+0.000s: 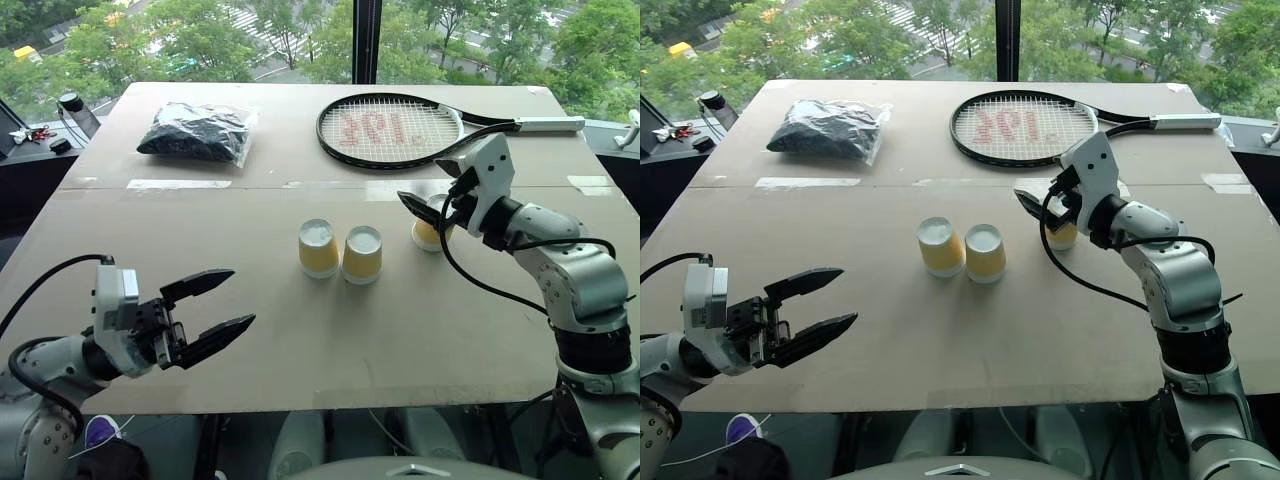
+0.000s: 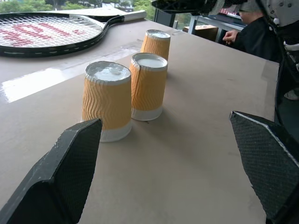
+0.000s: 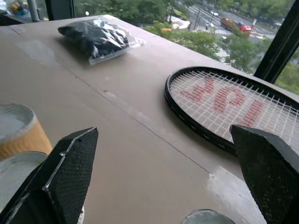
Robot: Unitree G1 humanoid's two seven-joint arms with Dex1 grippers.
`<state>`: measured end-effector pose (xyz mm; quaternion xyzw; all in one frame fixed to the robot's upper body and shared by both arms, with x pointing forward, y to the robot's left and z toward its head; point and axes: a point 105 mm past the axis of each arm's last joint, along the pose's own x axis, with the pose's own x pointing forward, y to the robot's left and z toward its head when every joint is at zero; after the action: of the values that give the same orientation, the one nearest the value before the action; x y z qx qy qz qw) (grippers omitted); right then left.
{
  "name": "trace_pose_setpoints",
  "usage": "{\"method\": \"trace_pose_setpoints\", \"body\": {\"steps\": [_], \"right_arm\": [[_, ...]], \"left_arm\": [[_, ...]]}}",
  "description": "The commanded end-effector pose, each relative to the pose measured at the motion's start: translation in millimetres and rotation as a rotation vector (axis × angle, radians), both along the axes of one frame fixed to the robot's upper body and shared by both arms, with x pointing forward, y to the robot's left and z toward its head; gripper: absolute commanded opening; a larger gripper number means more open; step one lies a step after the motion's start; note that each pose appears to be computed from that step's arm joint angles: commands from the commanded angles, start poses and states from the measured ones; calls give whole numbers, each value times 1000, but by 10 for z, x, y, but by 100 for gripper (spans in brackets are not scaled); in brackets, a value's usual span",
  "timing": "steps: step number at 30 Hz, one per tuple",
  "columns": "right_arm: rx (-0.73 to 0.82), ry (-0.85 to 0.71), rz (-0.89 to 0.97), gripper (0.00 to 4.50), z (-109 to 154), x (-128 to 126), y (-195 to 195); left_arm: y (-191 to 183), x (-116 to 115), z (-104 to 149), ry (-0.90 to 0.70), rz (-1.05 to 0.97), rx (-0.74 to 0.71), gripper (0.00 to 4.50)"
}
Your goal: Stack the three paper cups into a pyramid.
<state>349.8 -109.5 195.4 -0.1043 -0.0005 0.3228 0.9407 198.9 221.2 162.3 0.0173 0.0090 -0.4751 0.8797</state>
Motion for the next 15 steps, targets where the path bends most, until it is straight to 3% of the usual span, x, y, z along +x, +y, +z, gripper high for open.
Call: {"method": "trace_pose_setpoints", "body": {"steps": [1, 15], "right_arm": [[6, -26, -72, 446, -12, 96, -70], [59, 56, -181, 446, -320, 189, -226]], "left_arm": [[-4, 7, 47, -20, -7, -1, 450], [-8, -13, 56, -19, 5, -1, 450]]}}
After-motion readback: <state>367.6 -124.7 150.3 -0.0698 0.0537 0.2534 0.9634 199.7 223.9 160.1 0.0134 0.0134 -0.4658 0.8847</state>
